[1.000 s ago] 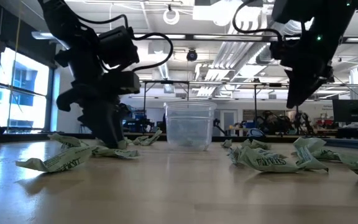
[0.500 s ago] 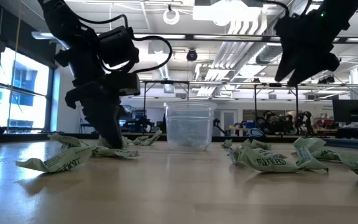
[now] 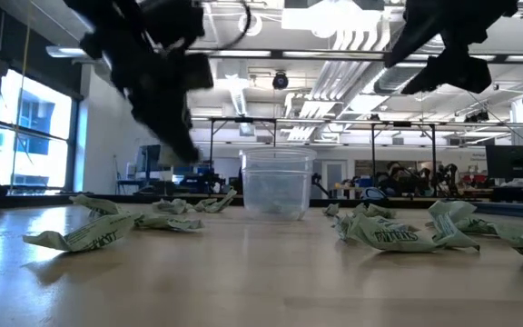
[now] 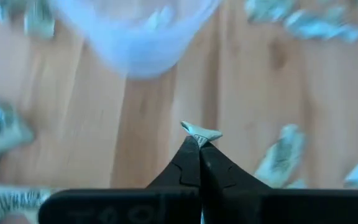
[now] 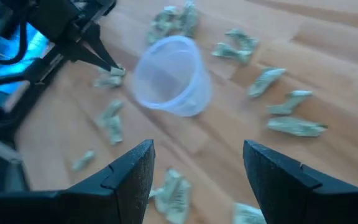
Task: Pick and place Stevia / Truvia into bins
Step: Put the white stevia packet into the transparent container
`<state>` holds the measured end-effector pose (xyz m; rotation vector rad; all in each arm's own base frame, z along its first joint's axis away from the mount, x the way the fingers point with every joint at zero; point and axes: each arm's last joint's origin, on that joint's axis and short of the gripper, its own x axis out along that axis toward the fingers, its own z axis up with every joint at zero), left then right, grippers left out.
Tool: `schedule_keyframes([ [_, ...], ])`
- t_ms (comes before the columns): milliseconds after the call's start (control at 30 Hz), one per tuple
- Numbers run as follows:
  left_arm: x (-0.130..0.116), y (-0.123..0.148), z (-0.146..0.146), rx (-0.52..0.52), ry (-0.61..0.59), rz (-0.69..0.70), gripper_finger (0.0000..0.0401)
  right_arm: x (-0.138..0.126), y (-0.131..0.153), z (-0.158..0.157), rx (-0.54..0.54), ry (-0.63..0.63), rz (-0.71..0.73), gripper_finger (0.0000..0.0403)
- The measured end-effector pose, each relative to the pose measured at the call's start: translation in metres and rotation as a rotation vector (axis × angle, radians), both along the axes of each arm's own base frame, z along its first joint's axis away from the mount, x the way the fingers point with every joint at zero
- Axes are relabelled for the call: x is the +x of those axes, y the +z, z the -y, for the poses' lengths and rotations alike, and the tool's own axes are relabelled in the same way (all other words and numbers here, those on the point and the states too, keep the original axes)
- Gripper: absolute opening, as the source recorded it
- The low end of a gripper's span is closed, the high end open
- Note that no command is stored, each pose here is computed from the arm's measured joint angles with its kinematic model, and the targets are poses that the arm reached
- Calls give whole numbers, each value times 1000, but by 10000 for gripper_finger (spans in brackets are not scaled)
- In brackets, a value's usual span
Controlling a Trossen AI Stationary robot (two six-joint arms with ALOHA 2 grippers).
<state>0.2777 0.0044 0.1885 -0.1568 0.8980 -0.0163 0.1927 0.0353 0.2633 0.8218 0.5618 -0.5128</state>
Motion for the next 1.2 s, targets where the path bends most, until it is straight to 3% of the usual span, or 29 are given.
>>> schedule_keyframes([
  [267,-11,53,53,105,-49,119,24,-1,3,-20,148,47,51,236],
  [600,-19,98,102,116,-27,298,24,-6,-4,-50,282,75,20,236],
  [867,-19,132,120,61,-16,439,24,13,-22,-72,377,126,-34,236],
  [1200,-10,157,105,10,94,528,28,20,-32,-76,286,220,-74,236],
])
